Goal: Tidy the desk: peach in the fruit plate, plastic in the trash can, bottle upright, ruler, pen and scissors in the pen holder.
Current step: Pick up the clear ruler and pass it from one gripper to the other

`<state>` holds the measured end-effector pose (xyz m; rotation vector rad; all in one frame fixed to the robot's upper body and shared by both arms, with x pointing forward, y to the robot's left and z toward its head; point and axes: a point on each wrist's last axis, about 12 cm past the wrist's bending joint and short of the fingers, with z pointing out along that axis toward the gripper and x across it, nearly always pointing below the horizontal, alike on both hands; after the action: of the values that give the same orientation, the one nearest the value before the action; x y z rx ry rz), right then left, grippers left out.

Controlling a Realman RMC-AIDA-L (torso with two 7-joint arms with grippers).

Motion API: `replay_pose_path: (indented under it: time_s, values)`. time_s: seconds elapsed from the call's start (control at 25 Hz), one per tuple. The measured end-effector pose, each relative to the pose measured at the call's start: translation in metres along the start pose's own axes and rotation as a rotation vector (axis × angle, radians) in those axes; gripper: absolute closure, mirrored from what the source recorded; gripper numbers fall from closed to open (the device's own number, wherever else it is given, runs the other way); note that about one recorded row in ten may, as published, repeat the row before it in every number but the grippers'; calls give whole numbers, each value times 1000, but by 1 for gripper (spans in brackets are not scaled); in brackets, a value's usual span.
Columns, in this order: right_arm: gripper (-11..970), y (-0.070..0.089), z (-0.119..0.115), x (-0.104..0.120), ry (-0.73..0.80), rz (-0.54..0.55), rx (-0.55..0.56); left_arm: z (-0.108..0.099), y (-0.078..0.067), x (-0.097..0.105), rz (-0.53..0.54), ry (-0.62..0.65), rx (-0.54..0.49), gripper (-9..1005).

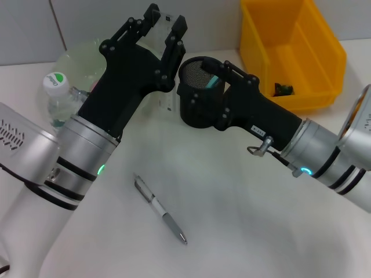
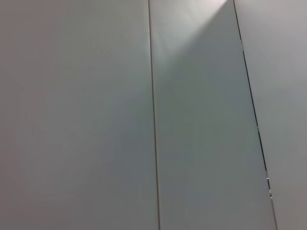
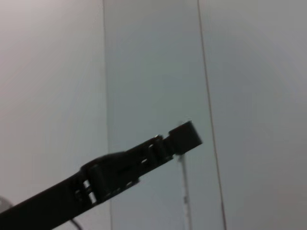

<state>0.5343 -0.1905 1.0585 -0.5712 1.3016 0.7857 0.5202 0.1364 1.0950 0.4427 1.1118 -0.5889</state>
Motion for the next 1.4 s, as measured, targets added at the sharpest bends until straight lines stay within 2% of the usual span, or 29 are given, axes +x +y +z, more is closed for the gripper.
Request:
replay_pose_path:
  time_s: [0.36,0.76,1.16,1.4]
  values:
    - [244,6,15,-1,-9,10,-17,-1,-1,1,1,7,8,581]
    - [245,13,19,1,-4,-15,-25,-1,-1,2,3,10,11,579]
    - [434,12,23,1,0,-19,-27,-2,-6,3,0,15,31,577]
    - [601,13,24,0,-5,-16,-31,-2,-6,3,0,17,33,575]
